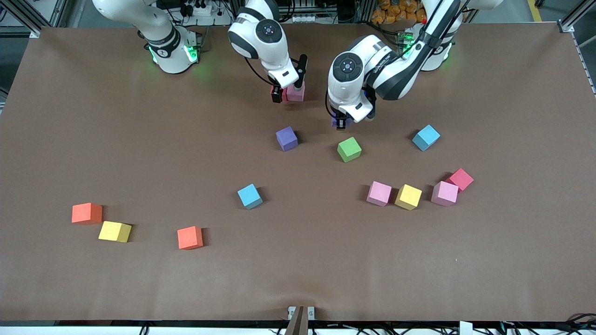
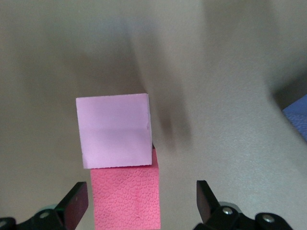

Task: Form number 2 with 11 blocks

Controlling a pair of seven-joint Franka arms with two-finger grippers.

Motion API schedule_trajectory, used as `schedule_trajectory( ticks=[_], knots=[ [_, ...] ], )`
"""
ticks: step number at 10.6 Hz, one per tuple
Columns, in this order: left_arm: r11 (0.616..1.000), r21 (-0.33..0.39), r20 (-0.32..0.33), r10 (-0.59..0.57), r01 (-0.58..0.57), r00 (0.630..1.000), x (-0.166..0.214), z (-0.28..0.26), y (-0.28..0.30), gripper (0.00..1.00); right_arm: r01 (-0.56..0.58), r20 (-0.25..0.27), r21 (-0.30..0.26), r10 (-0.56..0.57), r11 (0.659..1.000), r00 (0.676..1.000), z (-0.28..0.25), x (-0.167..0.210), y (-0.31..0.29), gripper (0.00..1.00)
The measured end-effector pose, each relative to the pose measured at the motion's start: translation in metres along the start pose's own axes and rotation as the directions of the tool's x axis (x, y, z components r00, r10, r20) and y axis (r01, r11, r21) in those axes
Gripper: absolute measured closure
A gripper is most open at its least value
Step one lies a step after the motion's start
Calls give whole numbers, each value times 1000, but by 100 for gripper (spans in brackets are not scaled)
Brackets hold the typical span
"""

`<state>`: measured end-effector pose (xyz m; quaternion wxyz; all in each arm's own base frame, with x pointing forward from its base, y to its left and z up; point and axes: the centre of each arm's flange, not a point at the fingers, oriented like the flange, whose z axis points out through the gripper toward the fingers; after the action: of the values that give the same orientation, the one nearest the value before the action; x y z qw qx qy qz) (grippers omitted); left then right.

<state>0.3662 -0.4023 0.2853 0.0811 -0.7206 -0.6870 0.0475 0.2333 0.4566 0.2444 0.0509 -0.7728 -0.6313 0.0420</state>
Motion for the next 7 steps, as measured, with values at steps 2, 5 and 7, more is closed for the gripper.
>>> schedule_trajectory(
  ticks=[2, 5, 7],
  knots=[
    [1000, 26, 34, -16, 15, 999, -6, 0, -8, 38, -13, 16, -2, 14, 1000, 1000, -12, 0, 0, 0],
    [998, 46, 70, -33, 30, 997, -15, 15, -26, 39, -137, 64, -1, 137, 991, 988, -50, -5, 30, 0],
    [999, 39, 80, -41, 38, 996, -23, 24, -42, 39, -292, 97, 0, 291, 956, 952, -92, -17, 87, 0]
  ],
)
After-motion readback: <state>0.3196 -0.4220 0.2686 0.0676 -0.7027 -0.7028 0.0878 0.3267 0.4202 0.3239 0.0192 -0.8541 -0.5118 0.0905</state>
